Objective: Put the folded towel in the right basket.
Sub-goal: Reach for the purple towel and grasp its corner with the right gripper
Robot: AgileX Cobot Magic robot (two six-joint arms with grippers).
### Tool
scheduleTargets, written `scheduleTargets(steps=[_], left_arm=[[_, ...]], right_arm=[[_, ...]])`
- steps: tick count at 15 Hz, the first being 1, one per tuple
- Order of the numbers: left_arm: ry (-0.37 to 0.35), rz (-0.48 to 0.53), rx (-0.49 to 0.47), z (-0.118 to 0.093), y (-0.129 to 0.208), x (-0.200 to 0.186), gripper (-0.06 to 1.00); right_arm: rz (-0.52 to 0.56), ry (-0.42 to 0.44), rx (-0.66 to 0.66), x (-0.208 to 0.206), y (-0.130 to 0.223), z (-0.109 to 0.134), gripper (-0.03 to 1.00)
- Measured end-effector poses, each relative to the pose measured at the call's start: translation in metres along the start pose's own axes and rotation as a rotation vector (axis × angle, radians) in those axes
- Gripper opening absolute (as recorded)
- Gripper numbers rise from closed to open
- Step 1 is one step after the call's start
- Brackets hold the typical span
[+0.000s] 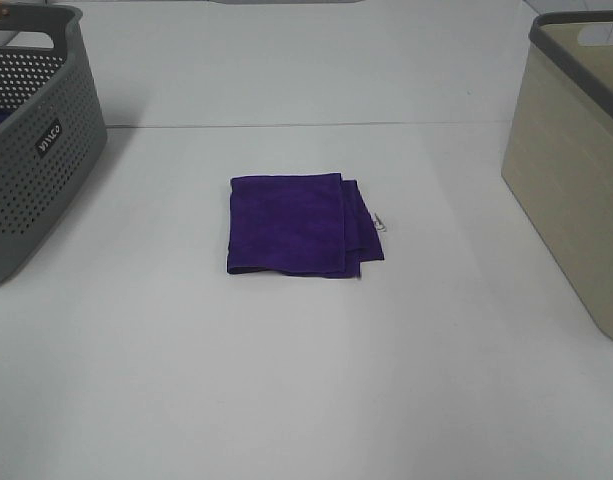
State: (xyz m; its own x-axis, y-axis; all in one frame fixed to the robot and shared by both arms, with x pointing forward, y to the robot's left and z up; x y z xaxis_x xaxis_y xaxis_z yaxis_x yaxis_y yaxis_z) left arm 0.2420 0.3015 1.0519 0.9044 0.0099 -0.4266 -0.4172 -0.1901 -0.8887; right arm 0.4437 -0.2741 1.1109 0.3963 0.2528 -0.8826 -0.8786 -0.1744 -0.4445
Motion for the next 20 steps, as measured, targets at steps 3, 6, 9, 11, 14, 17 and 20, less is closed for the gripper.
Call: scheduleTargets(steps=[3, 6, 9, 11, 14, 17, 20], left_arm=[[0.000, 0.000, 0.000, 0.000, 0.000, 0.000, 0.99], [0.000, 0.000, 0.000, 0.000, 0.000, 0.000, 0.99], [0.000, 0.000, 0.000, 0.000, 0.000, 0.000, 0.99], [0.000, 0.000, 0.000, 0.000, 0.000, 0.000, 0.99], [0.000, 0.000, 0.000, 0.000, 0.000, 0.000, 0.99], [0.000, 0.000, 0.000, 0.000, 0.000, 0.000, 0.99], [0.000, 0.000, 0.000, 0.000, 0.000, 0.000, 0.99]], right_arm=[[0.042, -0.122, 0.046, 0.049, -0.067, -0.009, 0.83], [0.112, -0.173, -0.058, 0.131, -0.118, 0.019, 0.82], [0.164, -0.205, -0.049, 0.194, -0.146, 0.018, 0.82], [0.181, -0.207, -0.041, 0.225, -0.157, 0.013, 0.82], [0.210, -0.207, -0.015, 0.270, -0.158, 0.005, 0.82], [0.244, -0.234, 0.012, 0.308, -0.147, 0.003, 0.82], [0.251, -0.236, 0.000, 0.327, -0.142, 0.010, 0.82]])
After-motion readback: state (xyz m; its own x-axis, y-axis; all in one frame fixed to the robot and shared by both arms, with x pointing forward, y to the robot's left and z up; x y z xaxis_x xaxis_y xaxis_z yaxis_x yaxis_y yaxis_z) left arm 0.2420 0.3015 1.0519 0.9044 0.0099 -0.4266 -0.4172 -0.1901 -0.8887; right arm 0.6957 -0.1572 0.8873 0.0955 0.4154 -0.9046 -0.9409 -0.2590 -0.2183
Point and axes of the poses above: a point on each arm's last joint axis where the gripper is mounted, x pointing out along that axis toward the gripper, z along the wrist's bending axis when the last joint is at zero, y = z × x, the point moved 1 cm from there along x, pointing out along that axis toward the gripper, and after that the axes turned 10 degrees about -x, right-handed, at the moved point
